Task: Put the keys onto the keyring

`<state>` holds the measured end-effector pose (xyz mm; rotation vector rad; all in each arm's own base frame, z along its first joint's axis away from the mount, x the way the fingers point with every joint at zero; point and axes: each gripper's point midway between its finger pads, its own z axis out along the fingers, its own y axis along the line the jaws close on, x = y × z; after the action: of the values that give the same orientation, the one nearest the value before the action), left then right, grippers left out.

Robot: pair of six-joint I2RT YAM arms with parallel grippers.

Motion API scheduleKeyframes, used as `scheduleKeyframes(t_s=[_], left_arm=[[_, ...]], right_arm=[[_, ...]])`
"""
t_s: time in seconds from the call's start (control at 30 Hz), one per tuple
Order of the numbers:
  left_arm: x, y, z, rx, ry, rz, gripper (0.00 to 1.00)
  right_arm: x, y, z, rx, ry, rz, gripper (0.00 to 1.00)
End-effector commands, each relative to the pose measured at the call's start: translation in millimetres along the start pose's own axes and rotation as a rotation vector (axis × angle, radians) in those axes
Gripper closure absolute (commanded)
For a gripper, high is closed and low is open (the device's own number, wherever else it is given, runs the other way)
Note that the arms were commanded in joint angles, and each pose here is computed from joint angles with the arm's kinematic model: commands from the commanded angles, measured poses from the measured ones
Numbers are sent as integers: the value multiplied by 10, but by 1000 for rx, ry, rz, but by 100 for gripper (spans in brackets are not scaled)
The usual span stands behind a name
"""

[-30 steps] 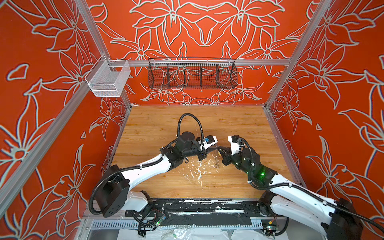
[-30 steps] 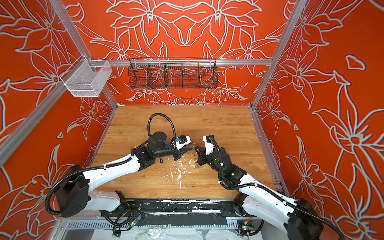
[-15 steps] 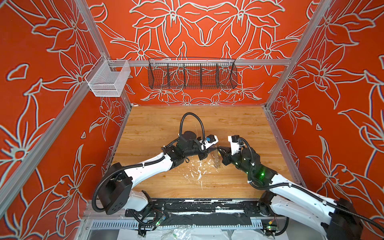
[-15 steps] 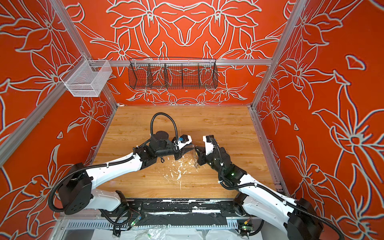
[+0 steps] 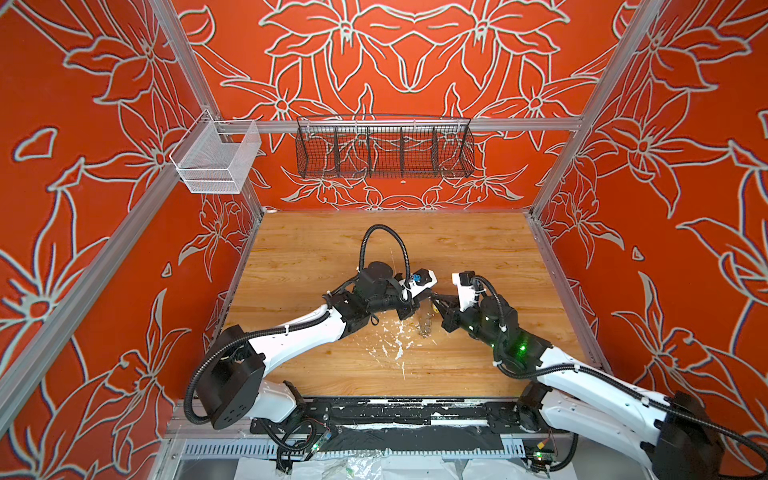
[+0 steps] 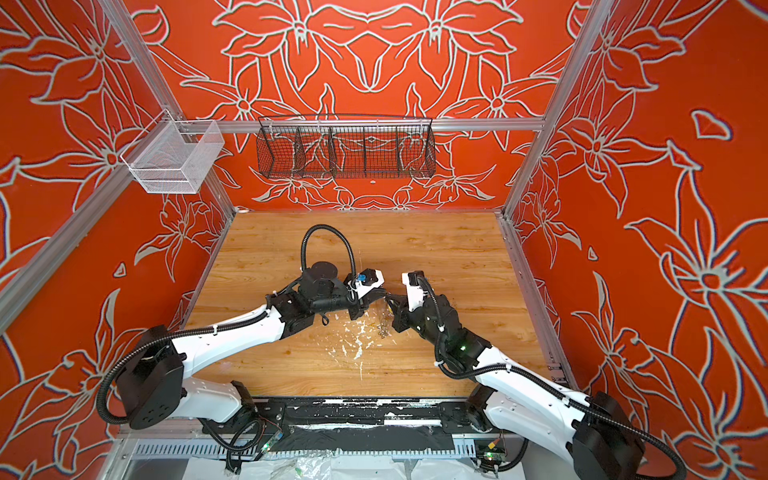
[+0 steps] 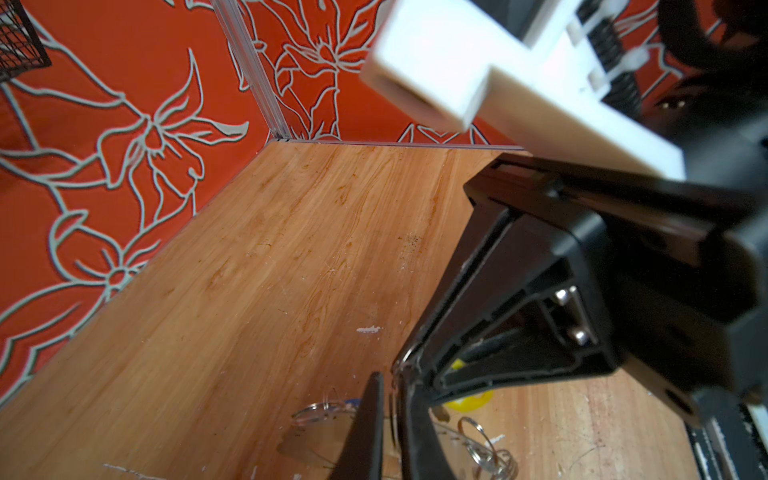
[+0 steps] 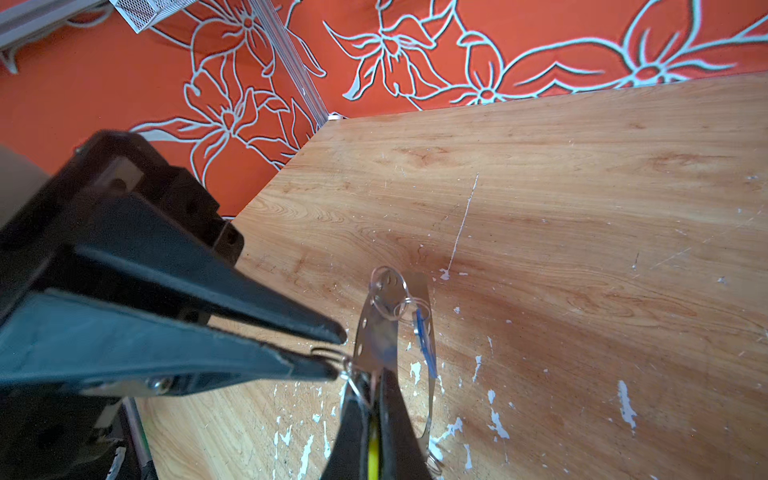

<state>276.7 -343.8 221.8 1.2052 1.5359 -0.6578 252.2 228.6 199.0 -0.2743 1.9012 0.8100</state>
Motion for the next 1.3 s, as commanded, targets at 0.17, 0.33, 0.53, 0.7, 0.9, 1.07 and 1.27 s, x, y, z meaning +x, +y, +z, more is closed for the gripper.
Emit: scheduleKeyframes(t_s=[0.17, 0.33, 0.53, 0.7, 0.9, 1.07, 1.27], left_arm=[[-118, 21, -80, -29, -52, 27, 100], [-176, -6, -233, -59, -113, 48, 100], [-243, -58, -367, -76, -199, 75, 100], [-286, -79, -450, -97, -279, 73, 100], [-327, -44, -561, -145, -337, 58, 100], [-346, -54, -626, -158, -370, 52, 100], [-339, -62, -571, -134, -335, 53, 100]], right_arm=[[-77, -24, -26, 18, -52, 15, 100], [-49, -66, -24, 28, -60, 53, 100], [16, -118, 66, 53, -31, 89, 100], [59, -93, 155, 37, -14, 110, 100], [73, -74, 202, 27, -4, 110, 100], [60, 1, 214, -12, -4, 107, 100], [38, 42, 207, -28, -4, 94, 100]])
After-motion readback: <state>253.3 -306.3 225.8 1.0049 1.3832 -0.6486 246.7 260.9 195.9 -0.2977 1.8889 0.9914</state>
